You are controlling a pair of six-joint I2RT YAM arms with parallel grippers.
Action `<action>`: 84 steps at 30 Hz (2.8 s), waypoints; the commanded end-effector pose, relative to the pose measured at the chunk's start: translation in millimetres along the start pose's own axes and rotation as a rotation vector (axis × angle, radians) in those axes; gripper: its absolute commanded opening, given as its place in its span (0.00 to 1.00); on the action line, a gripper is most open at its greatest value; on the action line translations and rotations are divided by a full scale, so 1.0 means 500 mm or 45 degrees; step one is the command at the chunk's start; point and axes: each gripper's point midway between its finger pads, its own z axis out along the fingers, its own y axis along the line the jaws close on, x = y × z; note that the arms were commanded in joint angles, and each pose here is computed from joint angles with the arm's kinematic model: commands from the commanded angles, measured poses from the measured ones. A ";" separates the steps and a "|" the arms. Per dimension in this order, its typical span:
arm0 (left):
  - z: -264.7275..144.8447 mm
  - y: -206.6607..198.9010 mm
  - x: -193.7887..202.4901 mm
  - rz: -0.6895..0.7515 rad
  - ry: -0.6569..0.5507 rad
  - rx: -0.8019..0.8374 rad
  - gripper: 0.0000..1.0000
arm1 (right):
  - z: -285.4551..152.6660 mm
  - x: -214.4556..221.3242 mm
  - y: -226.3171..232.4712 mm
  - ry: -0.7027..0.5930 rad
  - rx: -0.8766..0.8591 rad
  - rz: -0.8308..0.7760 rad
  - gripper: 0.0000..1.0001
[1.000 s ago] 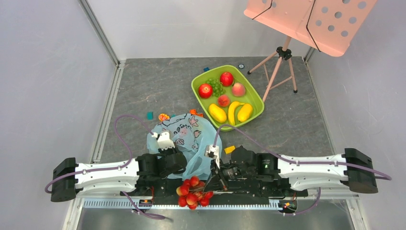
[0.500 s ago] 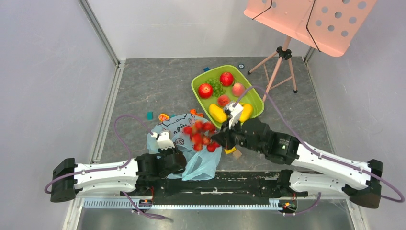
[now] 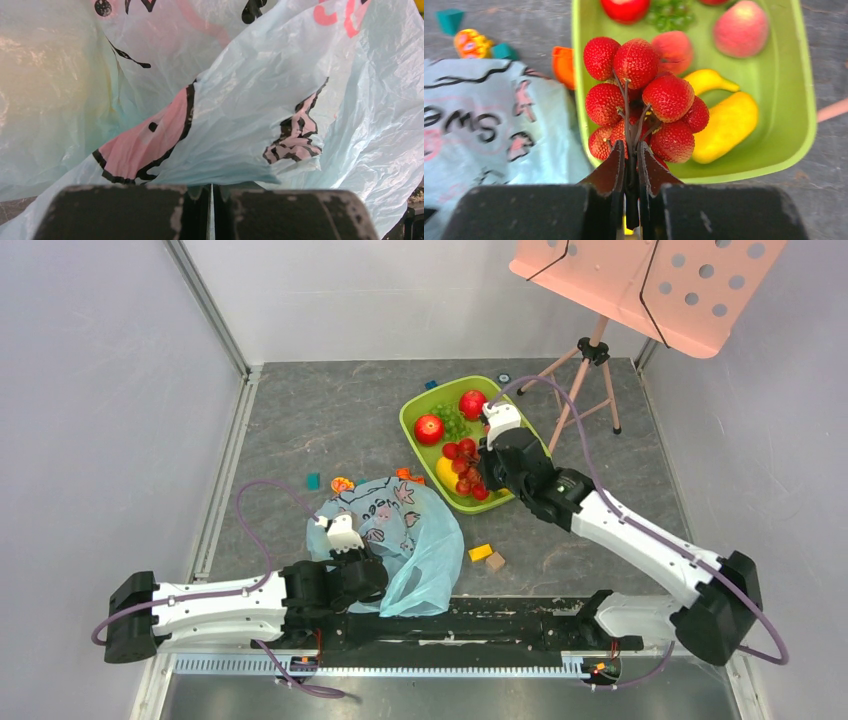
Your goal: Take the fake fruits out of the plastic bag
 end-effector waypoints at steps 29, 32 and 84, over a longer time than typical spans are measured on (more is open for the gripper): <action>0.003 -0.008 0.009 0.011 0.006 0.046 0.02 | 0.299 -0.140 -0.098 -0.156 -0.015 0.010 0.00; 0.003 -0.007 0.009 0.012 0.007 0.042 0.02 | 0.301 -0.110 -0.112 -0.114 0.023 0.009 0.14; -0.020 -0.003 -0.023 -0.057 -0.033 0.082 0.02 | -0.167 0.233 0.416 0.050 -0.432 0.177 0.78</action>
